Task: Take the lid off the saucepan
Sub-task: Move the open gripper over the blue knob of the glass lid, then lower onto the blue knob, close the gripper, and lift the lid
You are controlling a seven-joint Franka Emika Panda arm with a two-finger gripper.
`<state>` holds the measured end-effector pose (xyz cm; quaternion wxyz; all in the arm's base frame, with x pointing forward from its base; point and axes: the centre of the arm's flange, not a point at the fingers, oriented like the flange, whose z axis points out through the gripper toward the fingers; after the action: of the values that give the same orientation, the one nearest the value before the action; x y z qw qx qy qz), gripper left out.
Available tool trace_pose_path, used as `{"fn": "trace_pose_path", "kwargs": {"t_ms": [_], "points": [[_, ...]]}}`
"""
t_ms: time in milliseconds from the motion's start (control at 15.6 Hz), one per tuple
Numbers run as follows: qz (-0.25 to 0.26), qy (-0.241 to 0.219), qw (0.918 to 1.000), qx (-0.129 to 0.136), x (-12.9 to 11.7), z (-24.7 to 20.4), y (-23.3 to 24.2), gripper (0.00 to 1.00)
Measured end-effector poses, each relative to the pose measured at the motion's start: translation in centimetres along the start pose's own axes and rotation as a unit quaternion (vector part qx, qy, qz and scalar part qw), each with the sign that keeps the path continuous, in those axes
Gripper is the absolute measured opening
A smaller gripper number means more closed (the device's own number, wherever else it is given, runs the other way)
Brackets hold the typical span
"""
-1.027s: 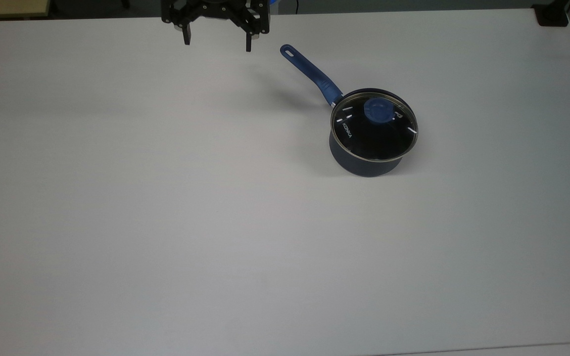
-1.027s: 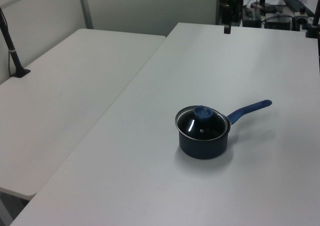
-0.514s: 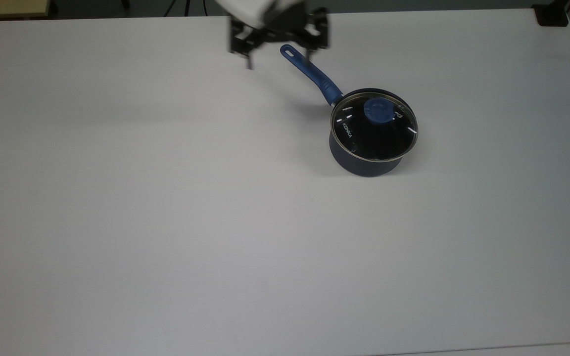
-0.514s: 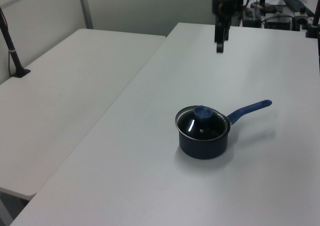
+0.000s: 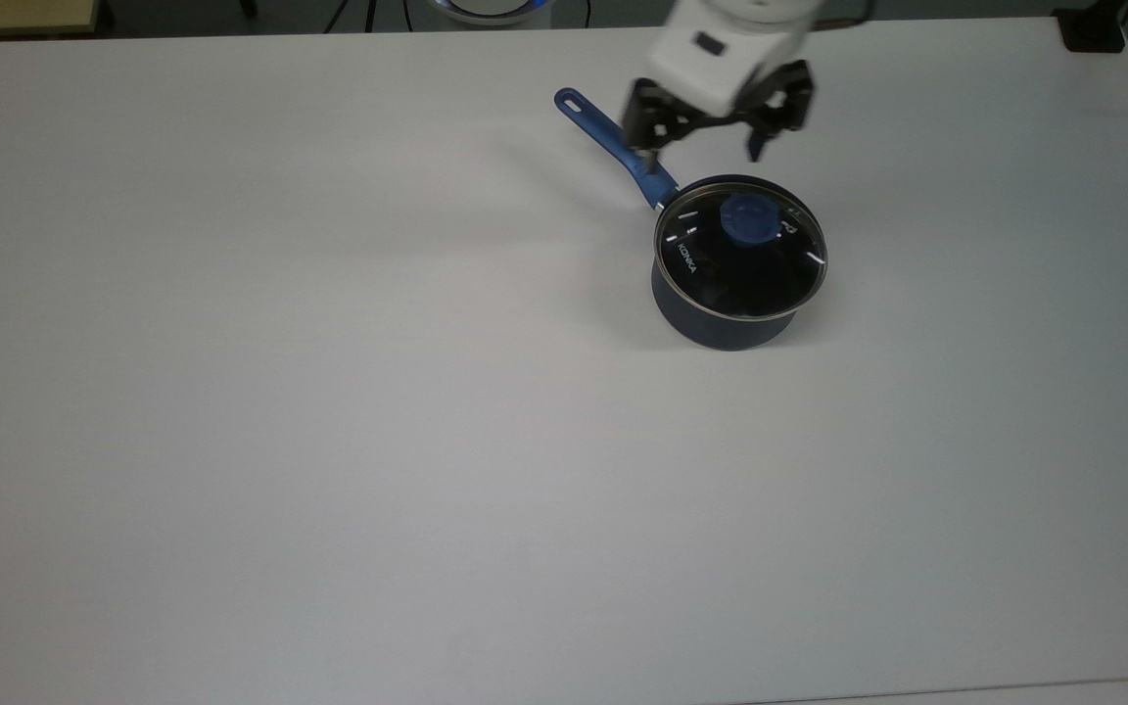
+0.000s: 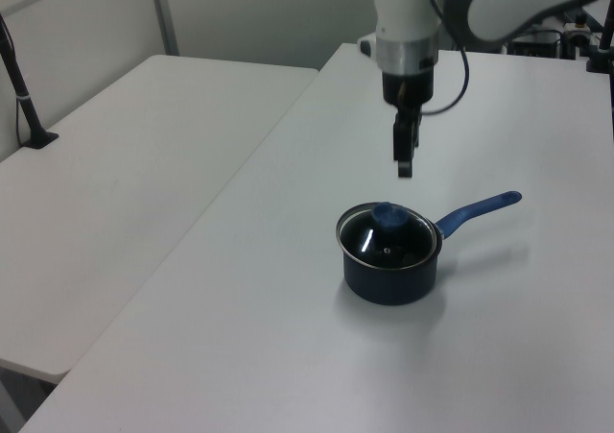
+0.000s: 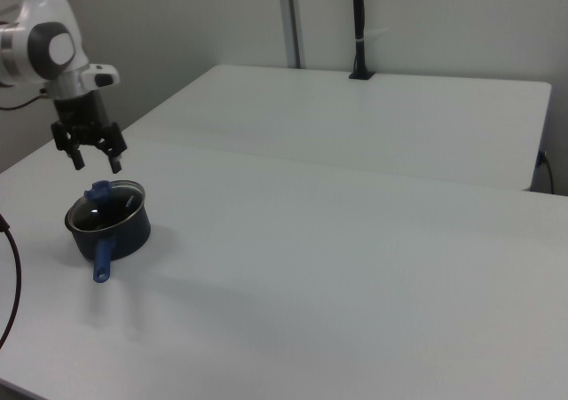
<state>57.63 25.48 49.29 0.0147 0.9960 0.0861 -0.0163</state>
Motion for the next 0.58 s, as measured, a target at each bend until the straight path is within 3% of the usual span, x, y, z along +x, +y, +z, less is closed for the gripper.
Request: {"fn": "trace_pose_path", "kwargs": {"t_ms": [578], "points": [[0.036, 0.011, 0.9993, 0.004, 1.8, 6.8, -4.9, 1.0]]}}
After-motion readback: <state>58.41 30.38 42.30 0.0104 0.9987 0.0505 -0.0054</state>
